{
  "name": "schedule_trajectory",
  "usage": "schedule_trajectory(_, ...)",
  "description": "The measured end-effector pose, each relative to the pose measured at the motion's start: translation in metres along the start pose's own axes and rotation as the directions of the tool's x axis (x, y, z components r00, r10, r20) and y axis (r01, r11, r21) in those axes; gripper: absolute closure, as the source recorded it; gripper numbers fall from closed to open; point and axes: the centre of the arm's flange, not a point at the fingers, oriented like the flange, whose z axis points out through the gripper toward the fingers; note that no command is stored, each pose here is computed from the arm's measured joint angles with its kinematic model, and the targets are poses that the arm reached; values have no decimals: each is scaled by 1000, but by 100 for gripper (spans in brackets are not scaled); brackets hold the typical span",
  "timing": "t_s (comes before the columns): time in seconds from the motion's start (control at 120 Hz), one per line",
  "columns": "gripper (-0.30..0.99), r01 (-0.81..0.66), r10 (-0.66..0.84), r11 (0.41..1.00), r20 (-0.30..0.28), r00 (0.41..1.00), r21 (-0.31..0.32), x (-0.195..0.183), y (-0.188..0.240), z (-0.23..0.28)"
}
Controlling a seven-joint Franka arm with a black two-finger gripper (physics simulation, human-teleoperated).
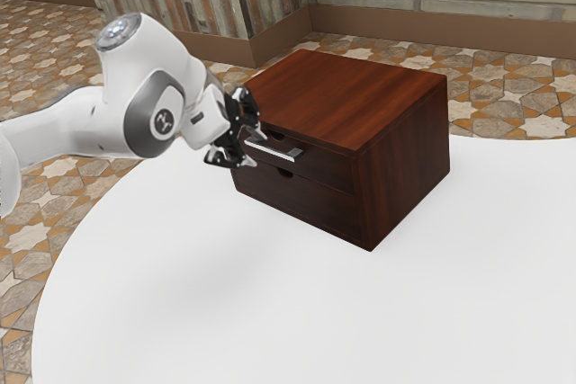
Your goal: Pull the drawer handle with one arm to open the drawer
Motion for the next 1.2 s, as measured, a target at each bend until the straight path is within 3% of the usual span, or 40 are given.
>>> schedule_trajectory(0.3,41,-12,12,1000,-17,1000,2,14,-1,8)
schedule_trajectory(0.575,53,-6,6,1000,-19,1000,1,14,0,14)
schedule_trajectory(0.842,55,-14,14,1000,-40,999,-2,31,5,11)
schedule_trajectory(1.2,59,5,-5,1000,-36,999,1,25,11,1)
